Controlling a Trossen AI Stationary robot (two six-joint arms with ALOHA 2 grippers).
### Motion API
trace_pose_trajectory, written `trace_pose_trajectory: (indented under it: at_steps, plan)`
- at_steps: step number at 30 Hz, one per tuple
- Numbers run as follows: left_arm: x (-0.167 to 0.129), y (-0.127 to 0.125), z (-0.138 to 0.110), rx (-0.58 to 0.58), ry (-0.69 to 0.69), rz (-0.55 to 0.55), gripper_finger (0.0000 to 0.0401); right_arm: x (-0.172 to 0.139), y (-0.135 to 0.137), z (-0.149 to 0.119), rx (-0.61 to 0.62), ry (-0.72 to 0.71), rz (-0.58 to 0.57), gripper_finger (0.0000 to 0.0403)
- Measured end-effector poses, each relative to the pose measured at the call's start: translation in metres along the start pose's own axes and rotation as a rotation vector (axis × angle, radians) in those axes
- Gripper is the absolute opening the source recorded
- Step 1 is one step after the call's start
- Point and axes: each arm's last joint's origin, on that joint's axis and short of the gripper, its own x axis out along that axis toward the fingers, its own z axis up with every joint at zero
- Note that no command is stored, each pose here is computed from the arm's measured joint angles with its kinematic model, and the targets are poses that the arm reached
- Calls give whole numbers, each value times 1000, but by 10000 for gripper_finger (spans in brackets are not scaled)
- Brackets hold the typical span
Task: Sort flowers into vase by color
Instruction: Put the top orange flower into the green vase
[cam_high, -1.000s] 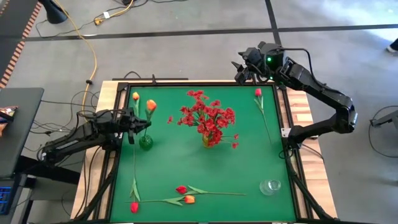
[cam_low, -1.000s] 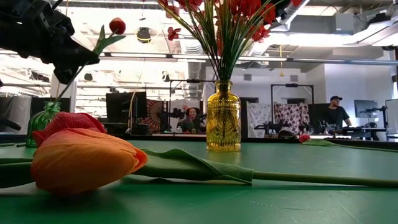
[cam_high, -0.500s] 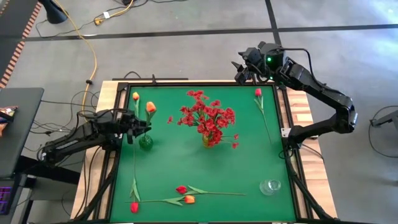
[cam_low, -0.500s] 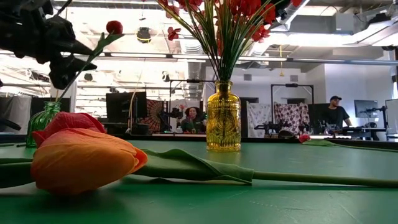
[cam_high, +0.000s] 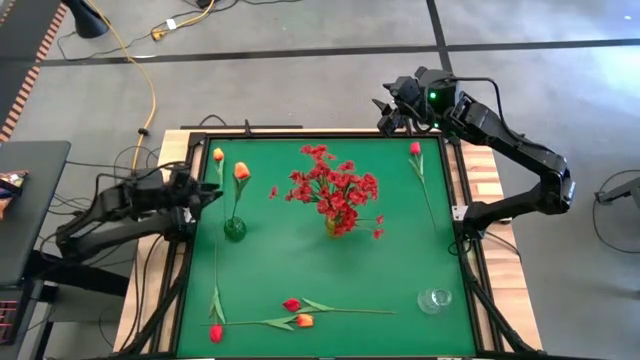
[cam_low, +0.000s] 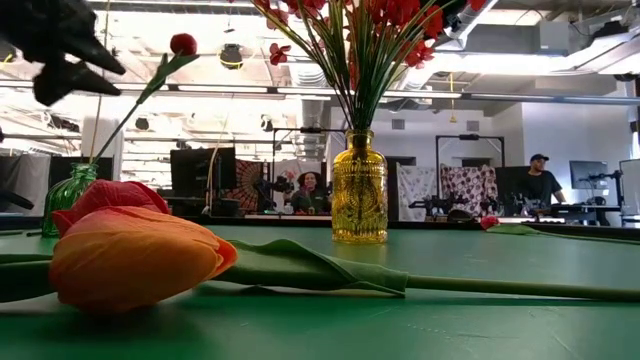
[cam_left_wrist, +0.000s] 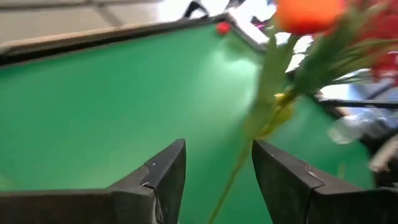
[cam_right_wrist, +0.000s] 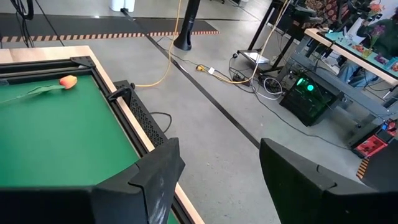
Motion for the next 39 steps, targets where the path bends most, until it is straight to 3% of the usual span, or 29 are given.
trace_pose_trajectory:
  at_steps: [7,13,18,21,25,28,39]
  plan:
    - [3,2,11,-331,12,394,171,0,0,0,0,0,1,249]
    - [50,2,13,-317,196,640,171,0,0,0,0,-2,2,249]
    - [86,18,16,-339,316,858,171,0,1,1,2,-10,22,249]
    - [102,30,20,-350,366,898,171,0,1,1,9,-14,41,249]
    - [116,46,28,-358,402,848,171,-1,5,1,14,-14,67,249]
    - [119,53,32,-341,426,811,171,-2,10,2,8,-19,83,249]
    - [125,77,33,-419,484,878,156,-4,17,4,-2,-25,109,249]
